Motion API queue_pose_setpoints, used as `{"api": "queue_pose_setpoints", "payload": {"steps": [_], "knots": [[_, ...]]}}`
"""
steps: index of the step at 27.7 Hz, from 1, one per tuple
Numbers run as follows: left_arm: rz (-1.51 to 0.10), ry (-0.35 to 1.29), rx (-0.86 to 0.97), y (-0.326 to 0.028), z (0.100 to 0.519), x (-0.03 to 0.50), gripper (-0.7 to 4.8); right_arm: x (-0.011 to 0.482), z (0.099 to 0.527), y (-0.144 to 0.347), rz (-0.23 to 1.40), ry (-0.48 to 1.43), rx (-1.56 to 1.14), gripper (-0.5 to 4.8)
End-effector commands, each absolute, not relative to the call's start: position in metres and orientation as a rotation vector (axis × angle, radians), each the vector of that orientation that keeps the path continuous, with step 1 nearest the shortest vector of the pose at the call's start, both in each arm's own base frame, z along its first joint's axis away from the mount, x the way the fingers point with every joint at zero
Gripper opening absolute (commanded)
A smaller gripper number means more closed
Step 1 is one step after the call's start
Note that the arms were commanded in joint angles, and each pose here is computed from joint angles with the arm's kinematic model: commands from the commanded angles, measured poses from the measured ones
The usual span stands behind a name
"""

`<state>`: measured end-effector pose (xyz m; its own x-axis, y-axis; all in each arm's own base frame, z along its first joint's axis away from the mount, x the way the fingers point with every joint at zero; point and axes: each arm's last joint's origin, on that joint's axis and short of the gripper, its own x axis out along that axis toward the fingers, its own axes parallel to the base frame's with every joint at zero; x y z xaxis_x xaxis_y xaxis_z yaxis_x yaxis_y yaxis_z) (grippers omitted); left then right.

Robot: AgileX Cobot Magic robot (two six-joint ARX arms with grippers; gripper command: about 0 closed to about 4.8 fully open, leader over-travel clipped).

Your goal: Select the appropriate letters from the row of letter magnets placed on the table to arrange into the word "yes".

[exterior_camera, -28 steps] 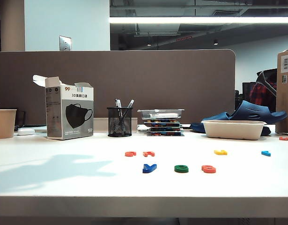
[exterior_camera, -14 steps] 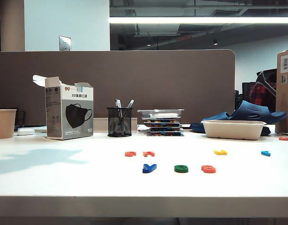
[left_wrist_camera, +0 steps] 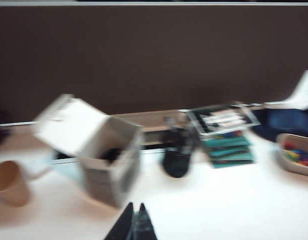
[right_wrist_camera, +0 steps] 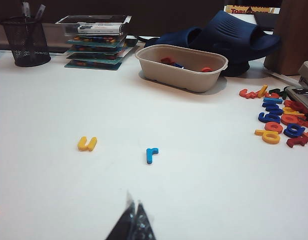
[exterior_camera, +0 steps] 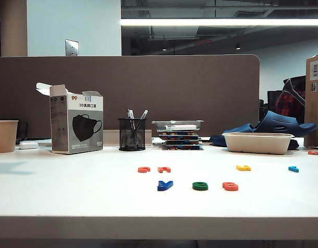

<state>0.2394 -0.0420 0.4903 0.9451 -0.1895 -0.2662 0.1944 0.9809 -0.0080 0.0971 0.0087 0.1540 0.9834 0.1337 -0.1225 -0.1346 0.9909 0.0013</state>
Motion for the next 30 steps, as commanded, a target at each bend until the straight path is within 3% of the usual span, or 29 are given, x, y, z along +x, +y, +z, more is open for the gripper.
{"api": "queue_pose_setpoints", "payload": {"steps": [1, 6, 12, 30], "knots": [[-0.131, 0.256, 0.04, -0.023, 0.497, 0.226, -0.05, 0.097, 0.153, 0.009, 0.132, 0.116, -0.01, -0.01], [-0.059, 0.213, 0.036, 0.004, 0.508, 0.199, -0.05, 0.097, 0.152, 0.009, 0.129, 0.12, -0.01, -0.01], [-0.077, 0.168, 0.031, 0.001, 0.506, 0.138, -0.05, 0.097, 0.151, 0.008, 0.115, 0.129, -0.011, -0.01], [-0.201, 0.015, -0.08, -0.004, 0.439, -0.007, -0.05, 0.097, 0.151, 0.008, 0.114, 0.138, -0.011, -0.01]]}}
